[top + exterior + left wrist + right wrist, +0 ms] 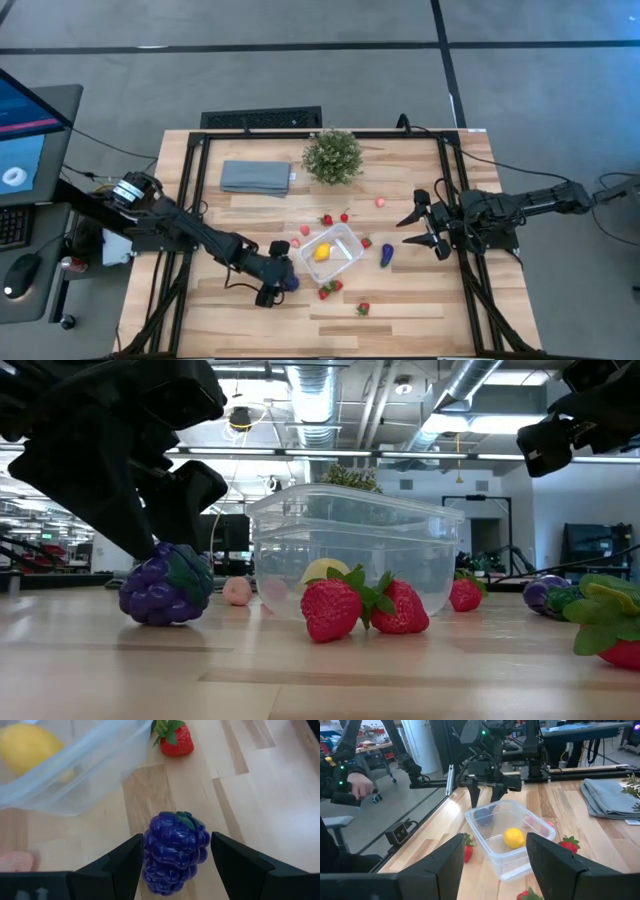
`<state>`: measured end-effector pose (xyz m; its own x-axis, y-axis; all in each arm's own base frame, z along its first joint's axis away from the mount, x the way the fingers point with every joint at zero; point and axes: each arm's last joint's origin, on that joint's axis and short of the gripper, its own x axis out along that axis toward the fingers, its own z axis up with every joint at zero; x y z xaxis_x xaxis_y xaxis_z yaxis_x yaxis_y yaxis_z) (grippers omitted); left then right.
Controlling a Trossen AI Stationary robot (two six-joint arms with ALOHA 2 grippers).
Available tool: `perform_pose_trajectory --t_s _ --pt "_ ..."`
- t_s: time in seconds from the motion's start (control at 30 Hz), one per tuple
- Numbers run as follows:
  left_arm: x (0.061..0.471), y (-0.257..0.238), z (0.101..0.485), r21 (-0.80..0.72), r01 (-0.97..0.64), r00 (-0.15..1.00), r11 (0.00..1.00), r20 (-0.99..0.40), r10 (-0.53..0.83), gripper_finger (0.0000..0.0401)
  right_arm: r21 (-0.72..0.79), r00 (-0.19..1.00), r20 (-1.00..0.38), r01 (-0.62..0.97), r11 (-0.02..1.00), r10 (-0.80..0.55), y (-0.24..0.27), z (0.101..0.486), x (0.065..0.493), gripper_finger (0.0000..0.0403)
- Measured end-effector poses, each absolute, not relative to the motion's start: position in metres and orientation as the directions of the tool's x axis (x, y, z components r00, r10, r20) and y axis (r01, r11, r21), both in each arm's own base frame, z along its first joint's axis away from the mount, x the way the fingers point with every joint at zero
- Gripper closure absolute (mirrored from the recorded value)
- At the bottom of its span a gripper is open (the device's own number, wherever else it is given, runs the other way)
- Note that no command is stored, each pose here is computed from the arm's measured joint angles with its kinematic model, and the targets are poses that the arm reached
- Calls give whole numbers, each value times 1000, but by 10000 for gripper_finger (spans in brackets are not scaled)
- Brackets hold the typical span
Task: Pick and placing Produce into tupperware
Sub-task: Put the grapes into the transparent bin
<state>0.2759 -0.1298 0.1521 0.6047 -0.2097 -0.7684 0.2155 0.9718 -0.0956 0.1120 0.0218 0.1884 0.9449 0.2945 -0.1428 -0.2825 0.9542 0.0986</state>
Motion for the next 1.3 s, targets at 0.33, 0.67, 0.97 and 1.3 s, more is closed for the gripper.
perform_pose_trajectory --t_s 0.33,0.67,0.97,1.3 --pt "278 -126 152 -145 223 587 964 -769 -252 178 100 945 -143 -282 954 294 22 188 112 165" --pt "277 -122 151 -128 214 575 969 -785 -230 179 100 945 -143 -282 954 294 22 188 112 165" --pt "279 -122 152 -128 188 601 974 -769 -218 179 99 945 -143 -282 954 294 22 188 112 165" --pt "278 -120 150 -175 120 581 977 -785 -213 164 98 945 -143 -281 955 293 22 188 112 165"
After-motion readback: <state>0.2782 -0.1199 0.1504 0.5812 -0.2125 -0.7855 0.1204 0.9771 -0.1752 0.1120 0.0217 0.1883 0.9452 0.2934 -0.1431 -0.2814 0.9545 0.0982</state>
